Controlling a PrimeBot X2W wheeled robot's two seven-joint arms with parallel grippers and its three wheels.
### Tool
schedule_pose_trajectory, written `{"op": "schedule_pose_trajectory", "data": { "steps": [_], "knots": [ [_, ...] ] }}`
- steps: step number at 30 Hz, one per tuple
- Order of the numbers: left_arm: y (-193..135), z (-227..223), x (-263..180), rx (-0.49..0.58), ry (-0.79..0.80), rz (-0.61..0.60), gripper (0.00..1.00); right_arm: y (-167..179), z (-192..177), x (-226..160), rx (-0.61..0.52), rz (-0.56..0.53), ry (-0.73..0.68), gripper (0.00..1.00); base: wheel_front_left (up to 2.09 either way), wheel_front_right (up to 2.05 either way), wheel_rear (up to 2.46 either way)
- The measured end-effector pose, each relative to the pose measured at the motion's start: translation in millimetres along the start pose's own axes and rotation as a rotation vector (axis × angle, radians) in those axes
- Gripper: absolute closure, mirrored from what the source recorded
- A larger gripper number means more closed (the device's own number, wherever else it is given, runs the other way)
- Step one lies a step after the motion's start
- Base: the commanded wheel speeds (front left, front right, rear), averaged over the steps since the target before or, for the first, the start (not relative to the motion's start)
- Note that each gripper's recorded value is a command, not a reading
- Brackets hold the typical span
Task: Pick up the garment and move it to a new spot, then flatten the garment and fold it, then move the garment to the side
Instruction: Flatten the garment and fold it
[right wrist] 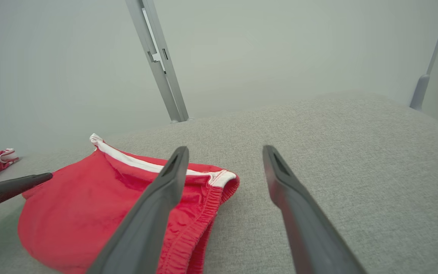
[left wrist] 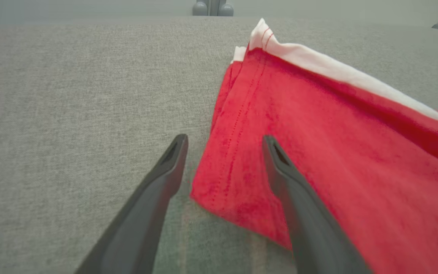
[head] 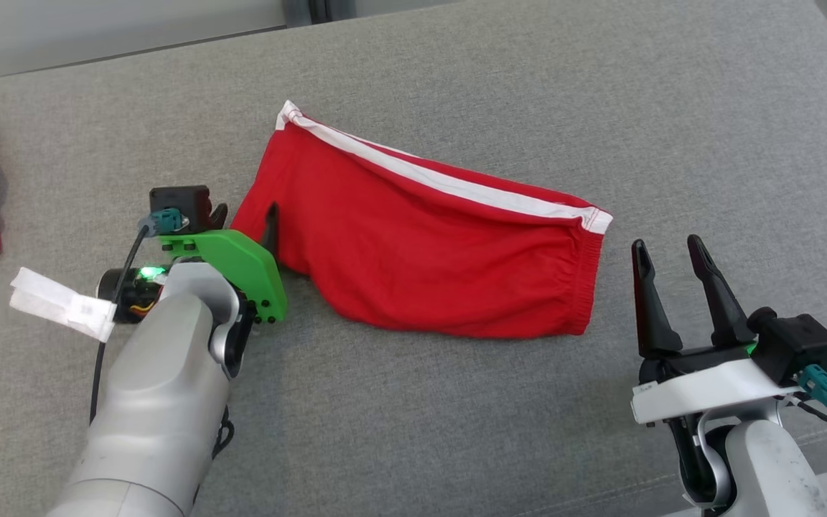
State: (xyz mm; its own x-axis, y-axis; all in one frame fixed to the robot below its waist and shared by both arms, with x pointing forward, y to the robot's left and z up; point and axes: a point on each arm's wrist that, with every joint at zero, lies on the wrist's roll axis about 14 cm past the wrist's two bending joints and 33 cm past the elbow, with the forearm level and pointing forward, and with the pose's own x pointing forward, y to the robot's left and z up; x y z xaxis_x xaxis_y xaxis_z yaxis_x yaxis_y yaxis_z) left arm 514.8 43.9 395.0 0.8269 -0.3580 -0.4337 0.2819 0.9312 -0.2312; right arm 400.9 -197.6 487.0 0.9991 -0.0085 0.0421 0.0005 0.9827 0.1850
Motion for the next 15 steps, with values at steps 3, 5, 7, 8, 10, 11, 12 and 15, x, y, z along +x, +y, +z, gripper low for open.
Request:
{"op": "schedule_pose_trajectory", "data": {
  "steps": [3,5,7,8,10,11,12,15],
  "knots": [
    [6,-15,0,0.009,0.085,0.021,0.00,-3,5,-3,-0.005,-0.010,-0.009,0.00,0.00,0.00,0.00],
    [5,-22,2,0.007,0.128,0.019,0.00,-6,6,-7,-0.007,-0.019,-0.009,0.00,0.00,0.00,0.00],
    [5,-23,4,0.007,0.143,0.016,0.00,-9,5,-10,-0.007,-0.029,-0.004,0.00,0.00,0.00,0.00],
    [4,-24,5,0.007,0.152,0.014,0.00,-10,6,-11,-0.009,-0.032,-0.007,0.00,0.00,0.00,0.00],
    [2,-26,6,0.006,0.167,0.001,0.00,-11,8,-12,-0.011,-0.037,-0.010,0.00,0.00,0.00,0.00],
    [0,-27,6,0.000,0.176,-0.007,0.11,-12,8,-13,-0.012,-0.039,-0.011,0.00,0.00,0.00,0.00],
    [-1,-28,6,0.003,0.181,-0.015,0.79,-13,9,-14,-0.012,-0.042,-0.012,0.00,0.00,0.00,0.00],
    [-7,-28,5,0.005,0.186,-0.034,1.00,-13,11,-15,-0.011,-0.043,-0.017,0.00,0.00,0.00,0.00]
  ]
}}
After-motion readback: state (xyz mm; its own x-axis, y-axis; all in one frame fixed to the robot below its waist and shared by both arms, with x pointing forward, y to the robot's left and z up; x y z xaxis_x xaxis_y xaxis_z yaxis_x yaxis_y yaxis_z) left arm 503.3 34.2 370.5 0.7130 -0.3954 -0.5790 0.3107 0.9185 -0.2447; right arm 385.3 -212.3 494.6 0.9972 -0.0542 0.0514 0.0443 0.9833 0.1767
